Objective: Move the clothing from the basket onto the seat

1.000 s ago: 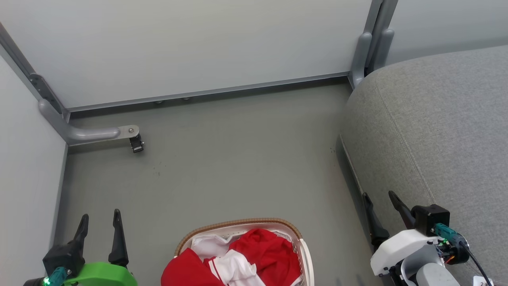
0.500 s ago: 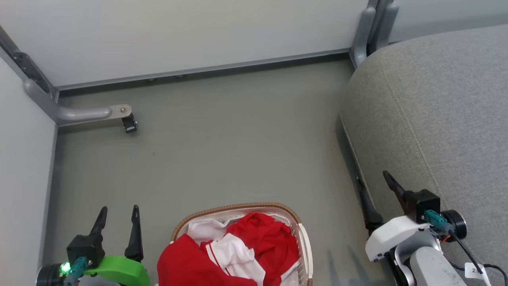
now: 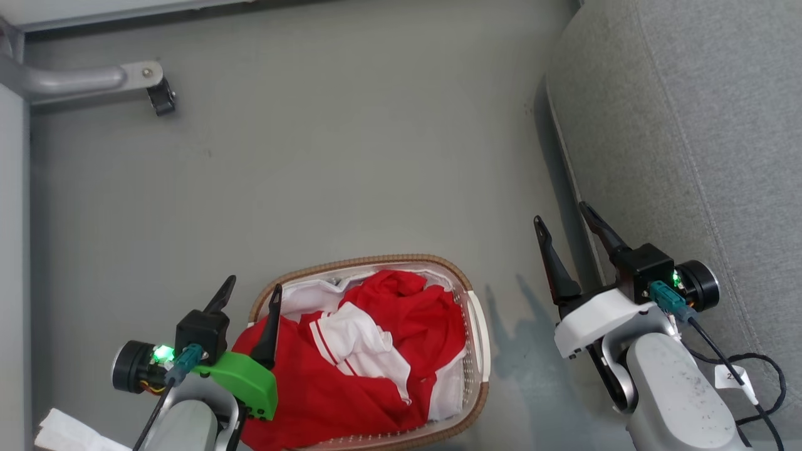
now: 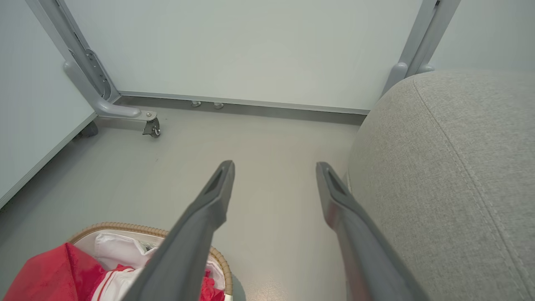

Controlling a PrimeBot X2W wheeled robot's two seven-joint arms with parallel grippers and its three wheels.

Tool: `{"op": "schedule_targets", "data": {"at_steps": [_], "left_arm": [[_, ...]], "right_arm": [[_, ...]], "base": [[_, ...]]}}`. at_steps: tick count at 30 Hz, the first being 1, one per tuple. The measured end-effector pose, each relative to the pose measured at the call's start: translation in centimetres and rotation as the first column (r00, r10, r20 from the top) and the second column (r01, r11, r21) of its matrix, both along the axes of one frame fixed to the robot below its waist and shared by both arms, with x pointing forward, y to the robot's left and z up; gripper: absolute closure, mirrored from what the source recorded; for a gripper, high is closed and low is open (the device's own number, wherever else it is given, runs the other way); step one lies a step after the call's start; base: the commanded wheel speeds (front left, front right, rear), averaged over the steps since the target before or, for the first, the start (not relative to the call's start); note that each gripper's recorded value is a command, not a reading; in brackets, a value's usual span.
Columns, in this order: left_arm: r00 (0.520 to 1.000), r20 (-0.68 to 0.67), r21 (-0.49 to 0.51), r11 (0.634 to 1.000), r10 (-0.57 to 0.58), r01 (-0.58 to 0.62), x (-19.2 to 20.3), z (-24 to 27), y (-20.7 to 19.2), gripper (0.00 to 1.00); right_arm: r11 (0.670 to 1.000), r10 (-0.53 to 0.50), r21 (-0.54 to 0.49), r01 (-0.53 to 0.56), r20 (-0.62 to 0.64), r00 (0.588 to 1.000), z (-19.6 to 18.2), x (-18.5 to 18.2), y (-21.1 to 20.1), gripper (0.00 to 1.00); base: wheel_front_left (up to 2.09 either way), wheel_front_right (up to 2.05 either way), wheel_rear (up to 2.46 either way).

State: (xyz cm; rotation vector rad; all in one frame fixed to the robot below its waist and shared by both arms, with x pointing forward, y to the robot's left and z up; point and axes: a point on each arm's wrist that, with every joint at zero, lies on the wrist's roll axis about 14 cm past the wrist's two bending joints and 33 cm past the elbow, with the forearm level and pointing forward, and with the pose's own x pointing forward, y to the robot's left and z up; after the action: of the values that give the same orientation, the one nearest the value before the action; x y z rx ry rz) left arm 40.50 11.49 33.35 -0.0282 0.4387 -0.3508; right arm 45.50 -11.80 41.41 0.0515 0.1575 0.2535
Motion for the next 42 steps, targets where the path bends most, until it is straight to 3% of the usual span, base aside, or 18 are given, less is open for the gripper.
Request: {"op": "schedule_targets", "data": {"at_steps": [16,24,31,36,42], "left_arm": [[0.940,-0.307,0.026,0.986,-0.148,0.164,-2.5,-10.5,-2.1,0.00],[0.898,-0.370,0.056,0.958,-0.240,0.280,-3.7,-12.9,-3.0,0.00],[0.807,-0.407,0.062,0.868,-0.429,0.493,-6.2,-14.5,-5.2,0.00],[0.699,-0.455,0.078,0.758,-0.551,0.648,-8.8,-16.0,-5.5,0.00],[0.617,-0.472,0.110,0.652,-0.630,0.750,-8.9,-17.2,-5.5,0.00]], "right_arm": [[1.000,-0.002,-0.005,0.001,-0.143,0.990,-6.7,0.9,-0.4,0.00],[1.000,-0.016,-0.014,0.014,-0.183,0.983,-8.4,0.5,-1.0,0.00],[1.000,-0.006,-0.002,0.006,-0.204,0.979,-9.4,0.7,-0.7,0.00],[1.000,-0.001,0.006,0.002,-0.224,0.974,-10.2,0.5,-0.5,0.00],[1.000,0.006,0.018,-0.002,-0.247,0.969,-11.1,0.3,-0.2,0.00]], "base": [[0.00,0.00,0.00],[0.00,0.00,0.00],[0.00,0.00,0.00],[0.00,0.00,0.00],[0.00,0.00,0.00]]}}
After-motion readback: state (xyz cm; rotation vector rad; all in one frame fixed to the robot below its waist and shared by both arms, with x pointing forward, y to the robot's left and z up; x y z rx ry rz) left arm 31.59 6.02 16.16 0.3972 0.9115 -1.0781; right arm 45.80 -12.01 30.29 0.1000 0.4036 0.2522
